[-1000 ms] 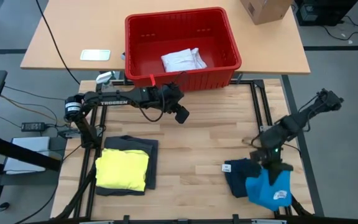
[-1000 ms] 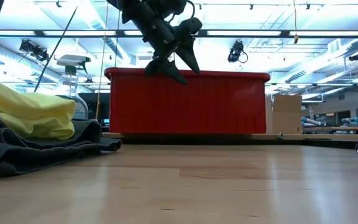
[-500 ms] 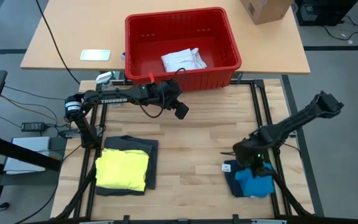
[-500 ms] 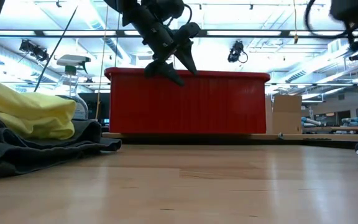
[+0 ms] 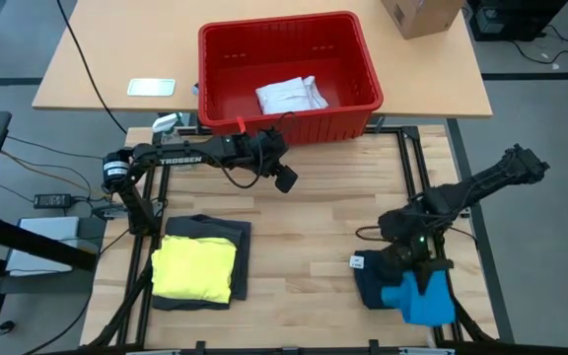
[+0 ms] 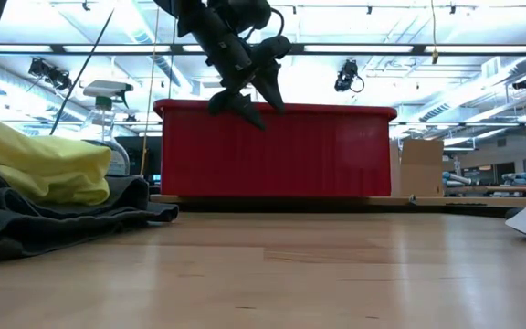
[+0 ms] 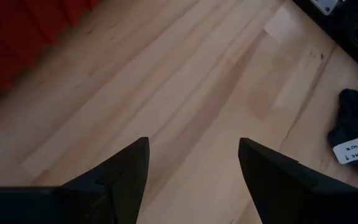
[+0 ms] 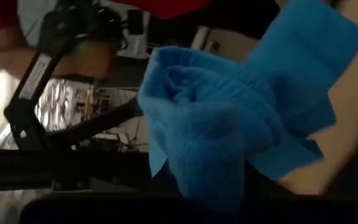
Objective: Fold Laundry from Bin
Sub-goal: Stack the light blue short on top of the dark blue short, then fold the white shirt
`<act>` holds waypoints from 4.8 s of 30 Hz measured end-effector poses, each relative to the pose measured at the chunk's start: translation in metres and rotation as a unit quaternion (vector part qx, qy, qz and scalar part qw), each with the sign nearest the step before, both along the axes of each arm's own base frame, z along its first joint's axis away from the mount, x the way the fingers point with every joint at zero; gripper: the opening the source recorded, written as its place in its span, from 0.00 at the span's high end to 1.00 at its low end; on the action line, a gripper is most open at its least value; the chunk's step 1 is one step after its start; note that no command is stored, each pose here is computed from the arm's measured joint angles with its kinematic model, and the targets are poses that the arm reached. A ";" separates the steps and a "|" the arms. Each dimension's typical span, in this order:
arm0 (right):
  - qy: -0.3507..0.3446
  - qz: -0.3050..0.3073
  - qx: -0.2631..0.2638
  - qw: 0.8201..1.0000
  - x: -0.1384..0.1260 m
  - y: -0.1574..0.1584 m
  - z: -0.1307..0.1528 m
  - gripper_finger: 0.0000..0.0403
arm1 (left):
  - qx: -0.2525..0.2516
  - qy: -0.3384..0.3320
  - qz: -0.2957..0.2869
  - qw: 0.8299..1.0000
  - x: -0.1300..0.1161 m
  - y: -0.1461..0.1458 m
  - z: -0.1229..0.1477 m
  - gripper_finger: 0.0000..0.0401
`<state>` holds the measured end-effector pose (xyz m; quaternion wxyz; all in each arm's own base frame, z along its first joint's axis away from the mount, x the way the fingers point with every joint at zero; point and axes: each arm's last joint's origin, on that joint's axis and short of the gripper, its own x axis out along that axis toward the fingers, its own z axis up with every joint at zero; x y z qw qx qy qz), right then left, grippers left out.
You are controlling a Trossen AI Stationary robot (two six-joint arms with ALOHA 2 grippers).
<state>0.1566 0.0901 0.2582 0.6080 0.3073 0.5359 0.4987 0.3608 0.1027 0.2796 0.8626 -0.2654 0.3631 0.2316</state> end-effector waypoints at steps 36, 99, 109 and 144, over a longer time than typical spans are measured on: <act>0.112 -0.219 -0.222 0.944 0.002 -0.047 -0.110 0.89 | -0.021 0.006 -0.024 0.999 0.002 -0.013 -0.001 0.37; -0.200 -0.464 -0.408 0.760 0.080 -0.107 0.040 0.58 | 0.122 -0.043 0.129 0.983 -0.073 0.098 0.053 0.38; -0.249 -0.598 -0.465 0.603 0.096 -0.199 0.080 0.58 | 0.062 0.038 0.003 0.997 -0.060 0.076 0.026 0.51; 0.066 -0.644 -0.449 0.616 0.169 -0.515 -0.063 0.05 | 0.160 -0.012 -0.009 0.987 -0.085 0.132 0.038 0.52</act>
